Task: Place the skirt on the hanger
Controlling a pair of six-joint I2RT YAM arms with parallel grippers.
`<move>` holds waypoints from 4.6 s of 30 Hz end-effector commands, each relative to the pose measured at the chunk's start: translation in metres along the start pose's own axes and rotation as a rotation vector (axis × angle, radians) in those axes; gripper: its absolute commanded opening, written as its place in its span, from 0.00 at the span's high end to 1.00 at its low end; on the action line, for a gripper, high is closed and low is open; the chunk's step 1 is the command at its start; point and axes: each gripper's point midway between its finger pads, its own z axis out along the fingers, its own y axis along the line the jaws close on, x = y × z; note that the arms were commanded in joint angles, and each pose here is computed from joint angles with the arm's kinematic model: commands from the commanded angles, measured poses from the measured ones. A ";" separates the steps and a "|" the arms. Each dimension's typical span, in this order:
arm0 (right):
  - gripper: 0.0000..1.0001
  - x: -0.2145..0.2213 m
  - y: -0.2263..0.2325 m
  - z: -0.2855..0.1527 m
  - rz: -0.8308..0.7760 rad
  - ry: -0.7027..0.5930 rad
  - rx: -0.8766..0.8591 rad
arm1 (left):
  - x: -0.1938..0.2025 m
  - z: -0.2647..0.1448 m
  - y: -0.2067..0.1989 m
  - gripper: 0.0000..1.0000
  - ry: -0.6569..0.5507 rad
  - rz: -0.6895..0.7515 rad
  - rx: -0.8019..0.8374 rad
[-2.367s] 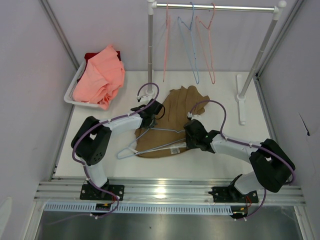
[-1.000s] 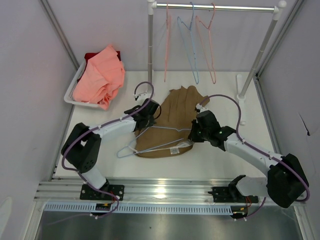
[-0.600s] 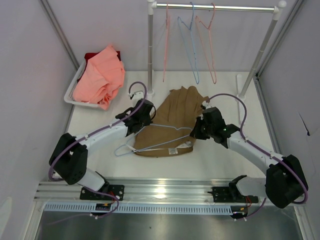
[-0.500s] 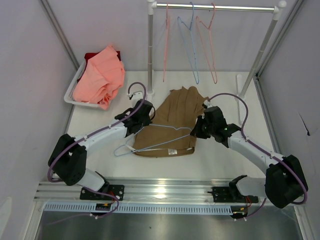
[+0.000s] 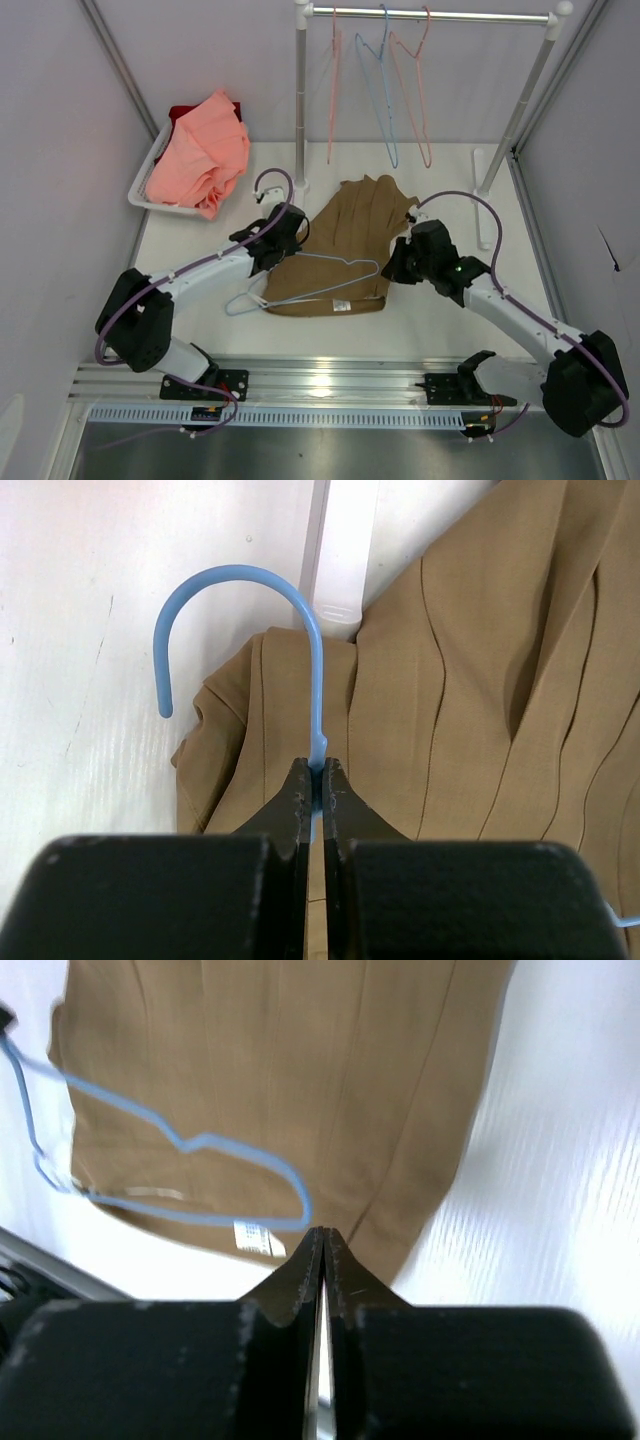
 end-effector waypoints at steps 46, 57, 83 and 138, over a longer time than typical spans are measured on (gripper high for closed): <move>0.68 0.062 0.014 0.032 -0.586 0.144 0.253 | -0.026 0.004 -0.016 1.00 0.003 -0.003 -0.010; 0.64 0.051 0.016 0.029 -0.626 0.097 0.266 | -0.027 0.003 -0.016 1.00 0.003 -0.002 -0.007; 0.60 0.057 0.001 0.049 -0.716 0.093 0.303 | -0.030 0.004 -0.017 1.00 0.008 0.003 -0.002; 1.00 0.011 0.023 0.022 -0.513 -0.008 0.186 | -0.024 -0.002 -0.022 1.00 0.014 0.021 0.085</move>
